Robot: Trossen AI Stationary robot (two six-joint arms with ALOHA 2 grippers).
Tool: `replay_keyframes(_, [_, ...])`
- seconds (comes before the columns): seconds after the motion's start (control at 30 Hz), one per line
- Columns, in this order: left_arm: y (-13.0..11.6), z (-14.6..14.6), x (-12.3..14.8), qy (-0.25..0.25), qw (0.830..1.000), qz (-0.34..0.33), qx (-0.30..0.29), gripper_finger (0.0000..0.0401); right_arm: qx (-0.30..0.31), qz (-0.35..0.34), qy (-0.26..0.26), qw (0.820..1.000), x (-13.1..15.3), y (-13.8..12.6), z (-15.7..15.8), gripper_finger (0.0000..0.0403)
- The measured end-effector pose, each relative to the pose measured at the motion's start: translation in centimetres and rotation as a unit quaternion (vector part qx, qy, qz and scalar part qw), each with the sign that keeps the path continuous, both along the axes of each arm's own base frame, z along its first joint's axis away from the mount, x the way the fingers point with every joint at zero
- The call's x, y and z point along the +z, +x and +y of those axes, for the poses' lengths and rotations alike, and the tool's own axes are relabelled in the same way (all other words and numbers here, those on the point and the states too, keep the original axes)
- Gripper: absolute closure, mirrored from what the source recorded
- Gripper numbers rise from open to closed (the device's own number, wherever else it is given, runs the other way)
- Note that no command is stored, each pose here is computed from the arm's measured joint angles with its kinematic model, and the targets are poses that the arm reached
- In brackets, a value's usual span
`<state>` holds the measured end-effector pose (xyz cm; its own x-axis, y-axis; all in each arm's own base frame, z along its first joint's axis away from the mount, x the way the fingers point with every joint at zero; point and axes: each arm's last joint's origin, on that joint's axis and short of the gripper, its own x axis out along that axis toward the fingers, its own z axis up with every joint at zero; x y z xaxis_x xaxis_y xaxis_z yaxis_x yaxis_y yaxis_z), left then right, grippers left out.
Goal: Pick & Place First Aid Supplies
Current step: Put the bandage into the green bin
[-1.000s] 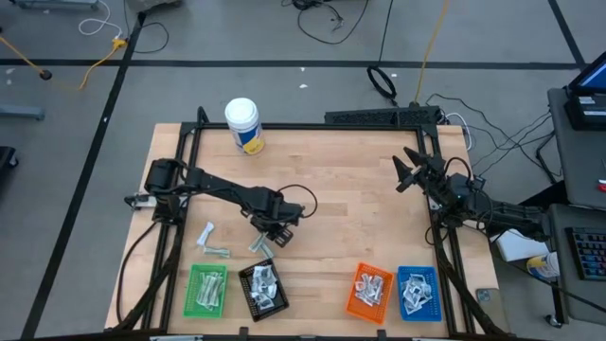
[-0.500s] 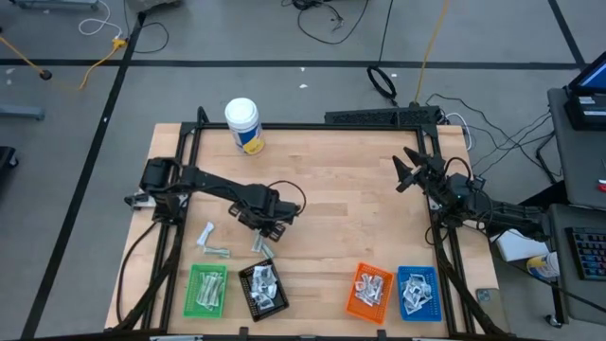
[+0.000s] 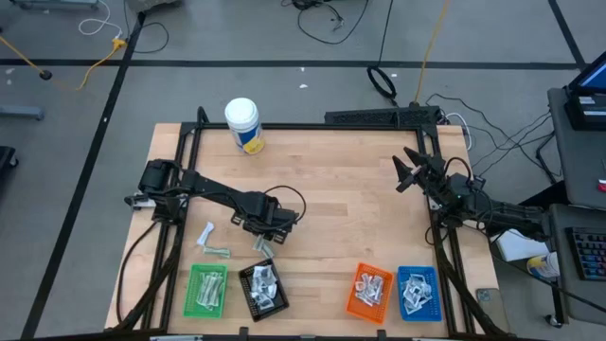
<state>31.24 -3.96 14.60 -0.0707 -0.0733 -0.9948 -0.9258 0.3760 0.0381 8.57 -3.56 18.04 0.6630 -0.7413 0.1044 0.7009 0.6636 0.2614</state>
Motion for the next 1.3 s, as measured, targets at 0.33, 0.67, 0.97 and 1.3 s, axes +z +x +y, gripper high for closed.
replay_keyframes(0.33, [0.6,0.2,0.0,0.008,0.999,-0.031,-0.041,0.0340,0.000,0.000,0.000,1.000,0.0,0.0,0.0,0.0136])
replay_keyframes(0.67, [0.3,1.1,0.5,0.008,0.998,-0.028,-0.064,0.0395,0.000,0.000,0.000,1.000,0.0,0.0,0.0,0.0136])
replay_keyframes(0.97, [-2.4,2.4,5.0,0.029,0.999,-0.021,-0.025,0.0398,0.000,0.000,0.000,1.000,0.0,0.0,0.0,0.0135])
replay_keyframes(1.3, [-4.9,2.7,7.4,0.029,0.999,0.024,0.015,0.0399,0.000,0.000,0.000,1.000,0.0,0.0,0.0,0.0135])
